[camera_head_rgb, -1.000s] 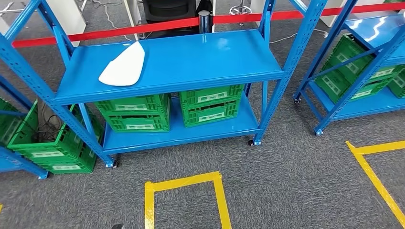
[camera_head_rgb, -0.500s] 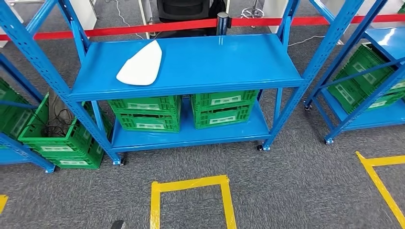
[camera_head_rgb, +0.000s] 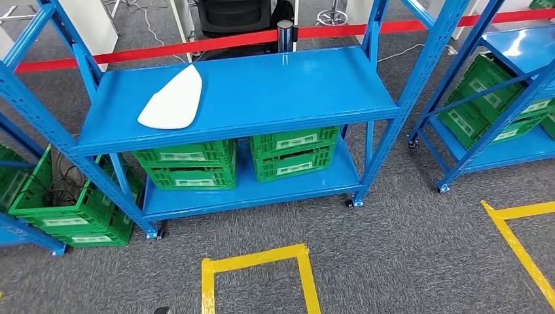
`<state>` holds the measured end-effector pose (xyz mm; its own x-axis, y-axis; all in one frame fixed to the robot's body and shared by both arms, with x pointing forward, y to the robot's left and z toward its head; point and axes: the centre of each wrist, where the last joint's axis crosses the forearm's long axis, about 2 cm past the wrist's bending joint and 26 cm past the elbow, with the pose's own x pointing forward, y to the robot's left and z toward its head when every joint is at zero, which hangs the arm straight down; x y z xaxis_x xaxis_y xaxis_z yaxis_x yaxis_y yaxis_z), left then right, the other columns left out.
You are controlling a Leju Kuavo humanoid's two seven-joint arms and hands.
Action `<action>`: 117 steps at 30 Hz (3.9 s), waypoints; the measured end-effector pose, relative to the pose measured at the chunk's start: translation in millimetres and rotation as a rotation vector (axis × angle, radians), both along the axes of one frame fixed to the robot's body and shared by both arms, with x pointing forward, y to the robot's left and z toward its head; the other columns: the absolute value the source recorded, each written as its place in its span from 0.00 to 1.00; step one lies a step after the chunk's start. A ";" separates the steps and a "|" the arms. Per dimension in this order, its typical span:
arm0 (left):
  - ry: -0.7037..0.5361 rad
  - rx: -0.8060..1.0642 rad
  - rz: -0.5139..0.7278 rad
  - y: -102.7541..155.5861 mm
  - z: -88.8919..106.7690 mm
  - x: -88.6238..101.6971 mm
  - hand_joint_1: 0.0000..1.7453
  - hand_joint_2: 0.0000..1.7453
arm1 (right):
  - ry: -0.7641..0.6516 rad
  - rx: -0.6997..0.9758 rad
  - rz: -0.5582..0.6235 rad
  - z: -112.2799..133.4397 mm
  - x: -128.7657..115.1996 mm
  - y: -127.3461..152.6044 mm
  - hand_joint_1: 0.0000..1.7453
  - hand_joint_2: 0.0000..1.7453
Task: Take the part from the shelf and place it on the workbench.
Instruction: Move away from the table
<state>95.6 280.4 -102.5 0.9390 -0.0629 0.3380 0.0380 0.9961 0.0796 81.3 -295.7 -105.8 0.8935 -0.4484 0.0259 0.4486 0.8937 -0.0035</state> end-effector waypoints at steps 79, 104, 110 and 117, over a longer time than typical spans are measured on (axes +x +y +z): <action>0.025 -0.018 -0.019 -0.2 -0.2 -0.8 0.00 1.00 | -0.049 0.073 0.074 0.2 1.5 7.0 0.00 0.00; 0.062 -0.064 -0.052 -5.7 -0.7 -3.6 0.00 1.00 | -0.101 0.116 0.063 0.2 1.3 9.2 0.00 0.00; 0.062 -0.064 -0.051 -5.7 -0.7 -3.6 0.00 1.00 | -0.103 0.118 0.063 0.3 1.4 9.3 0.00 0.50; 0.057 -0.075 -0.044 -5.7 -2.2 -10.9 0.00 0.00 | -0.209 0.136 0.142 -0.8 -5.3 11.3 0.00 0.50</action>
